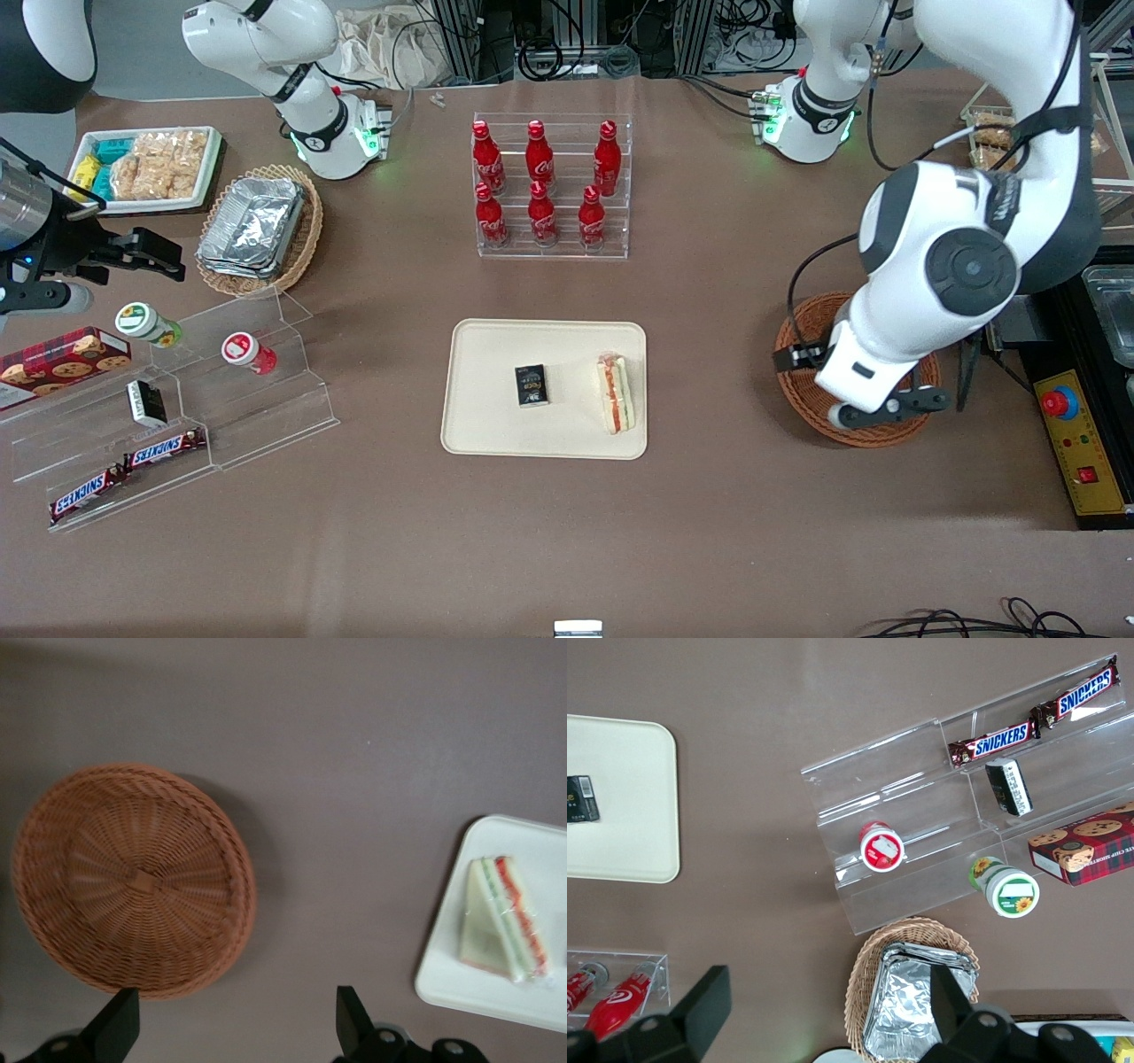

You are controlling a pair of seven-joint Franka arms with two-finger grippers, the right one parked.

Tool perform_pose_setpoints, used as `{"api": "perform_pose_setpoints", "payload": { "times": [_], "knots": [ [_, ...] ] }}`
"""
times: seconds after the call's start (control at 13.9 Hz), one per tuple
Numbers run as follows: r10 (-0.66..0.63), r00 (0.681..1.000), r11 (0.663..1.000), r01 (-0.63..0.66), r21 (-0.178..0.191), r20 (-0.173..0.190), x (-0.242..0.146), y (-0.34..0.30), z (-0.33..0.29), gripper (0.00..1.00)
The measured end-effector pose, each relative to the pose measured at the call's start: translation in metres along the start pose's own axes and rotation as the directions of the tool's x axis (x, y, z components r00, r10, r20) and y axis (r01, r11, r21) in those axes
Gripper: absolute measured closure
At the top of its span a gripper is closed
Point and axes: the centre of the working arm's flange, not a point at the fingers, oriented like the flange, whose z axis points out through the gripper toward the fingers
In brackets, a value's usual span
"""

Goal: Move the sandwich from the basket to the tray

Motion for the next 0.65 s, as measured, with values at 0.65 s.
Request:
{"api": "perform_pose_setpoints", "payload": {
  "times": [0.65],
  "knots": [
    [0.103,0.995,0.991,-0.103,0.09,0.008,-0.017,-0.054,-0.022,0.0]
  ]
}}
